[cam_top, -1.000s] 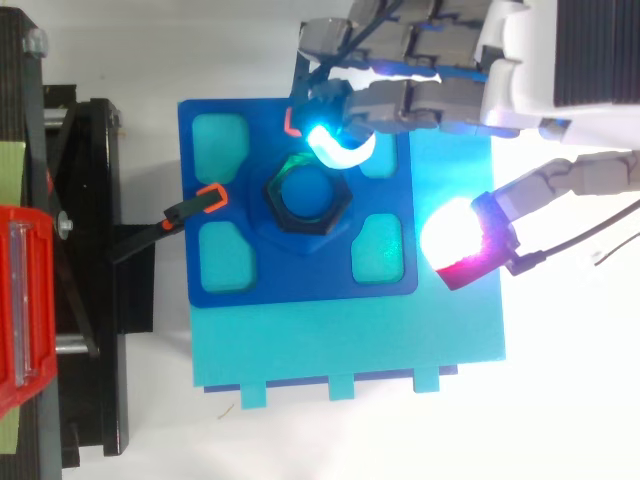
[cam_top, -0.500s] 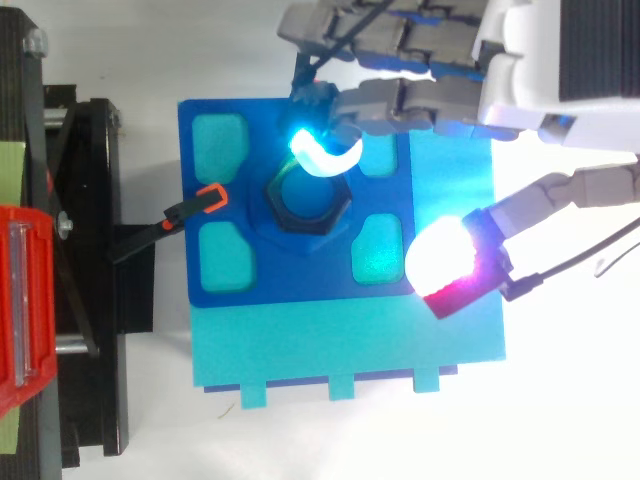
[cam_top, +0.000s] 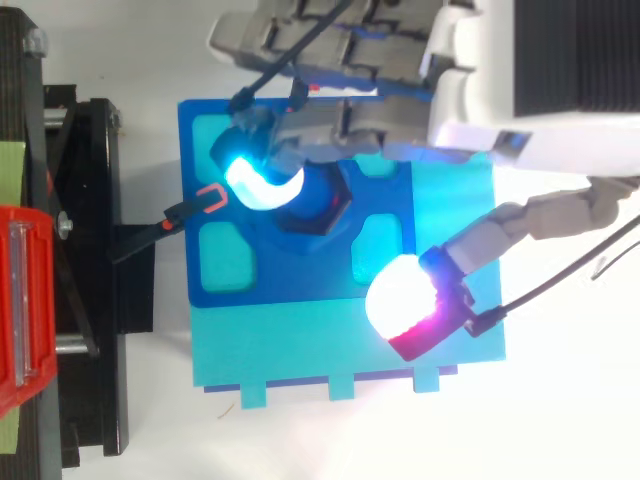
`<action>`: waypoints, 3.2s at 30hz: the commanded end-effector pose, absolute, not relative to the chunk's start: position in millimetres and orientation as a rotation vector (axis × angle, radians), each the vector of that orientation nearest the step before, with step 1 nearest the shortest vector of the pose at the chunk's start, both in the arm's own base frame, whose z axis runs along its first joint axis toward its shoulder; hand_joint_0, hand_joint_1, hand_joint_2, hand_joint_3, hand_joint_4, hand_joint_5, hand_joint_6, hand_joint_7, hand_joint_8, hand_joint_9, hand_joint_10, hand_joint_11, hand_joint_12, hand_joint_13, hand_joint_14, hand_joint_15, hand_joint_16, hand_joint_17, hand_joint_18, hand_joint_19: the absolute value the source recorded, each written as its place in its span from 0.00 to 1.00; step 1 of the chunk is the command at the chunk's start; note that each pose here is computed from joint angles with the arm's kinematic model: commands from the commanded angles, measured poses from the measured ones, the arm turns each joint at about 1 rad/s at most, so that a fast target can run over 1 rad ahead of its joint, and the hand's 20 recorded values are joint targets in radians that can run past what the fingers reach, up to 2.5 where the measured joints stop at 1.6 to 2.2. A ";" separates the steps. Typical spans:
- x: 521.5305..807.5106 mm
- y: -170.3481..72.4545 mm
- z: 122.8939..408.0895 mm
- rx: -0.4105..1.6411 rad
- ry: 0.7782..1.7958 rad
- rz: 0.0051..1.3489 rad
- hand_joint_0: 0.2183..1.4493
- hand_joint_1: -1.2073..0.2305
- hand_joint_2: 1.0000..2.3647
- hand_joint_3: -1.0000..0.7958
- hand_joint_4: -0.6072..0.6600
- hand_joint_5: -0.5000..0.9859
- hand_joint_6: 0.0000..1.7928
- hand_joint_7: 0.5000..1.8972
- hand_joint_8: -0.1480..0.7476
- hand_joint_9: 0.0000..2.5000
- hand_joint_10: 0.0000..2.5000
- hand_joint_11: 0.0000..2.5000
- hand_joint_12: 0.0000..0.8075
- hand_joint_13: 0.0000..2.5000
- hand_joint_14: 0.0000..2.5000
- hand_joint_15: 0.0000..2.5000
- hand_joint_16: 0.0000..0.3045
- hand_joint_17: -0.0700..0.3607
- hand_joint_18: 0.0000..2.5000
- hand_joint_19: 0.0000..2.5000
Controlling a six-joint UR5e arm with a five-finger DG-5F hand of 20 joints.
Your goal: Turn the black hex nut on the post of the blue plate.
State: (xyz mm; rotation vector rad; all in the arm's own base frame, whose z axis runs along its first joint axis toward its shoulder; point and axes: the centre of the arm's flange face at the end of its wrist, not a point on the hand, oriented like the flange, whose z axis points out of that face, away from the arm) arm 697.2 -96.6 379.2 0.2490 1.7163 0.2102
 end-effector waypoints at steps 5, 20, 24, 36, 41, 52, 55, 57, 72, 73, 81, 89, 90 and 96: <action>707.9 -89.6 358.6 0.235 1.703 0.218 0.16 0.22 0.00 0.28 0.42 0.13 0.28 0.10 0.27 0.00 0.00 0.00 0.39 0.00 0.00 0.00 0.16 0.42 0.00 0.00; 709.1 -89.5 337.7 0.224 1.657 0.219 0.14 0.21 0.00 0.28 0.41 0.13 0.28 0.10 0.28 0.00 0.00 0.00 0.40 0.00 0.00 0.00 0.17 0.43 0.00 0.00; 709.4 -89.5 333.7 0.221 1.652 0.218 0.14 0.21 0.00 0.28 0.42 0.13 0.28 0.09 0.28 0.00 0.00 0.00 0.40 0.00 0.00 0.00 0.17 0.43 0.00 0.00; 709.6 -93.8 310.2 0.230 1.673 0.211 0.14 0.24 0.00 0.28 0.44 0.13 0.28 0.10 0.29 0.00 0.00 0.00 0.41 0.00 0.00 0.00 0.17 0.43 0.00 0.00; 714.9 -97.7 291.9 0.239 1.683 0.252 0.14 0.25 0.00 0.28 0.45 0.13 0.28 0.10 0.30 0.00 0.00 0.00 0.41 0.00 0.00 0.00 0.17 0.43 0.00 0.00; 714.7 -101.0 292.5 0.243 1.682 0.249 0.14 0.27 0.00 0.28 0.46 0.13 0.28 0.10 0.30 0.00 0.00 0.00 0.41 0.00 0.00 0.00 0.17 0.43 0.00 0.00; 714.8 -99.7 293.7 0.240 1.680 0.252 0.14 0.28 0.00 0.28 0.46 0.13 0.28 0.10 0.31 0.00 0.00 0.00 0.41 0.00 0.00 0.00 0.17 0.43 0.00 0.00; 715.0 -100.8 292.8 0.241 1.679 0.250 0.14 0.28 0.00 0.28 0.46 0.13 0.28 0.11 0.31 0.00 0.00 0.00 0.41 0.00 0.00 0.00 0.17 0.43 0.00 0.00; 714.6 -103.6 308.8 0.240 1.716 0.255 0.13 0.33 0.00 0.28 0.53 0.13 0.28 0.14 0.33 0.00 0.00 0.00 0.42 0.00 0.00 0.00 0.17 0.43 0.00 0.00; 714.5 -103.6 307.4 0.241 1.720 0.254 0.13 0.33 0.00 0.28 0.54 0.13 0.28 0.14 0.33 0.00 0.00 0.00 0.42 0.00 0.00 0.00 0.17 0.43 0.00 0.00; 714.1 -103.5 308.4 0.239 1.721 0.255 0.13 0.35 0.00 0.28 0.57 0.13 0.28 0.16 0.34 0.00 0.00 0.00 0.43 0.00 0.00 0.00 0.17 0.44 0.00 0.00; 712.8 -107.8 308.1 0.237 1.724 0.260 0.13 0.36 0.00 0.28 0.57 0.13 0.28 0.16 0.35 0.00 0.00 0.00 0.43 0.00 0.00 0.00 0.17 0.44 0.00 0.00; 712.7 -108.9 308.1 0.239 1.724 0.259 0.13 0.36 0.00 0.28 0.57 0.13 0.28 0.16 0.34 0.00 0.00 0.00 0.43 0.00 0.00 0.00 0.17 0.44 0.00 0.00; 712.5 -116.3 319.5 0.232 1.737 0.250 0.13 0.37 0.00 0.28 0.57 0.13 0.28 0.16 0.35 0.00 0.00 0.00 0.43 0.00 0.00 0.00 0.17 0.44 0.00 0.00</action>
